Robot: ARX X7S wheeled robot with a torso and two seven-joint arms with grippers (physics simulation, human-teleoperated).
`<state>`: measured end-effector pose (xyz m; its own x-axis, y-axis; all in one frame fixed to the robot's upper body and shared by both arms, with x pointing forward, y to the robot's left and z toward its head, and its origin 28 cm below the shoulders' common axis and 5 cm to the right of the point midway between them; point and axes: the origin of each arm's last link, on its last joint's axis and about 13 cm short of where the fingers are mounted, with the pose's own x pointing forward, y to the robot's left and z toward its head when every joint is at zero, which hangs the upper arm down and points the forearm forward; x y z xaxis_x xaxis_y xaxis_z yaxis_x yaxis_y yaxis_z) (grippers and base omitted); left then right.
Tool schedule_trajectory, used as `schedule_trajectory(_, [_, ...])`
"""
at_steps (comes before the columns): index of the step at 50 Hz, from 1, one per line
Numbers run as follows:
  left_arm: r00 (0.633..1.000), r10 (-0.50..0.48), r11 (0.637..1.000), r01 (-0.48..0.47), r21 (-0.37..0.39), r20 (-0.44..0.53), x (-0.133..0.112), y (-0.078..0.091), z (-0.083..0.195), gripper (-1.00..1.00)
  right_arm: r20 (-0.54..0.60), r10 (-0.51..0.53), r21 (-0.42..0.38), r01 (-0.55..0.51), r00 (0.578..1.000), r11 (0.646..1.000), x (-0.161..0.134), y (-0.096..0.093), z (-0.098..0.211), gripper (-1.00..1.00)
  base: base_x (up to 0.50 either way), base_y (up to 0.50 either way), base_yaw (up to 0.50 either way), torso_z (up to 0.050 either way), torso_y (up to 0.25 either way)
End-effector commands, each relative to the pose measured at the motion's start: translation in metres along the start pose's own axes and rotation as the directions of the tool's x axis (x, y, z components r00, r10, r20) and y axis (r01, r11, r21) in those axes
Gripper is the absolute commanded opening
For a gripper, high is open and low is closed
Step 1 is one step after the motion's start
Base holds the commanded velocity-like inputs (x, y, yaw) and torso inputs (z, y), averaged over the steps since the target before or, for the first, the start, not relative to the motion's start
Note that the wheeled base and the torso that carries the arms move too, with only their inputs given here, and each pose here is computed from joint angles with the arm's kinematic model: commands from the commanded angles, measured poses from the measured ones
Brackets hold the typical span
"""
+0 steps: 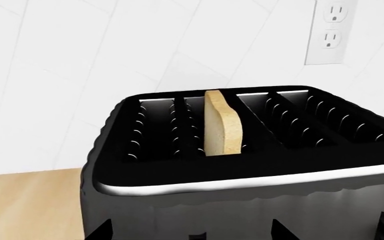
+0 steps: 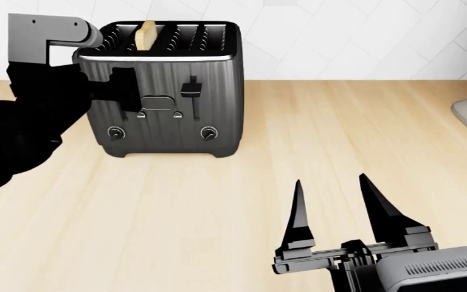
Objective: Push down the lever of the toaster to turn it on.
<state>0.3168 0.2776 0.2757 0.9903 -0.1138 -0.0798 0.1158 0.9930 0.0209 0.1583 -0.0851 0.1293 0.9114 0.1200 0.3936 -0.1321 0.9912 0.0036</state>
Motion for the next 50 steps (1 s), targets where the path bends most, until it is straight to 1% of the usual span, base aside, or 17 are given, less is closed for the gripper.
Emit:
schedule_trajectory(1, [1.0,0.01,1.0,-0.01,-0.003,-0.005,0.0031,0.0019,-0.0016,1.0,-0.001,0.0,0.001,0.0,1.0,1.0,0.0,-0.0001,0.0,1.0,0.0,0.0,0.0,0.0,0.0])
schedule_trajectory(16, [1.0,0.012,1.0,-0.012,-0.006,-0.001,0.0029,0.0025,-0.0016,1.0,-0.002,0.003,0.001,-0.003,1.0,1.0,0.0002,0.0003,-0.0007,1.0,0.0,0.0,0.0,0.0,0.0])
schedule_trajectory(17, [1.0,0.009,1.0,-0.009,-0.009,0.0,0.0028,0.0024,-0.0015,-1.0,-0.002,0.003,0.001,-0.003,1.0,1.0,0.0002,0.0002,-0.0006,1.0,0.0,0.0,0.0,0.0,0.0])
schedule_trajectory(50, [0.999,-0.033,0.999,0.033,-0.016,0.005,0.0013,-0.003,-0.0017,-1.0,0.002,0.002,0.004,-0.002,1.0,1.0,-0.0001,-0.0001,0.0005,1.0,0.0,0.0,0.0,0.0,0.0])
